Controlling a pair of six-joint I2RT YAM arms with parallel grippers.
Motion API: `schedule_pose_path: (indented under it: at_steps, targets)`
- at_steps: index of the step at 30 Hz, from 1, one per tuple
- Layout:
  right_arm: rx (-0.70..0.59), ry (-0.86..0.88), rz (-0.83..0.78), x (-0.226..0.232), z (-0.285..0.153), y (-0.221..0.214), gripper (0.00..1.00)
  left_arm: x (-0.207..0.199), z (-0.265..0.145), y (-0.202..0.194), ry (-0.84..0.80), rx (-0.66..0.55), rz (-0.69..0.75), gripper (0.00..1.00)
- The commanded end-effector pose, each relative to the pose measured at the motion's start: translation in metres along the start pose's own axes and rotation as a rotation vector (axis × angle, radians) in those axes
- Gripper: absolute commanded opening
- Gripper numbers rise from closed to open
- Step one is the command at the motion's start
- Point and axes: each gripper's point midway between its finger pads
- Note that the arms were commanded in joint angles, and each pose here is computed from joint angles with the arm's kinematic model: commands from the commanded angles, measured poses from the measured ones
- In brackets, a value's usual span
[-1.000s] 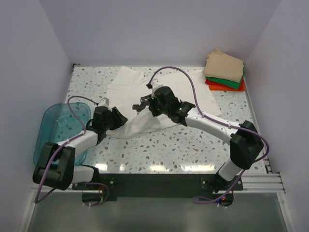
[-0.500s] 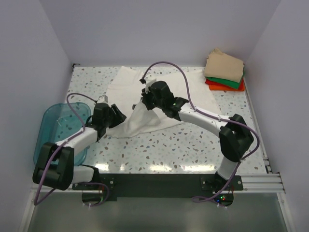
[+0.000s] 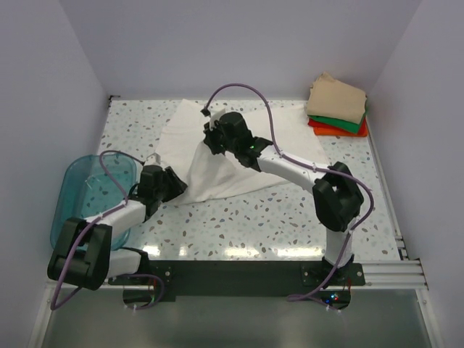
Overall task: Fold and stack the t-shirts
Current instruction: Fold the tshirt
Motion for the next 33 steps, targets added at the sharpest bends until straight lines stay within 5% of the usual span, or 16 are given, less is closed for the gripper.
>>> schedule_pose_path:
  at_steps: [1,20,24,25,28,33]
  targets:
    - [-0.098,0.010,-0.017,0.000,0.009,0.034,0.00,-0.006,0.001,0.012,-0.027,-0.061,-0.003,0.54]
    - [-0.092,0.055,-0.015,0.006,0.034,0.032,0.01,0.041,-0.024,0.005,0.215,-0.067,-0.027,0.07]
    - [-0.095,0.060,-0.012,0.007,0.033,0.034,0.01,0.031,-0.023,0.013,0.178,-0.078,0.013,0.16]
    - [-0.095,0.060,-0.012,0.007,0.033,0.034,0.01,0.028,-0.022,0.016,0.167,-0.085,0.018,0.30]
    - [-0.089,0.066,-0.009,0.008,0.035,0.031,0.01,0.022,-0.020,0.019,0.135,-0.096,0.028,0.44]
    - [-0.082,0.069,-0.009,0.008,0.036,0.029,0.01,0.021,-0.010,0.012,0.115,-0.065,0.045,0.45]
Point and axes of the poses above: each gripper's point midway between its finger pads, its own z axis out along the fingers, its own x axis along the line the jaws close on, y = z × x, and after that the axes turned 2 degrees about z, right-handed
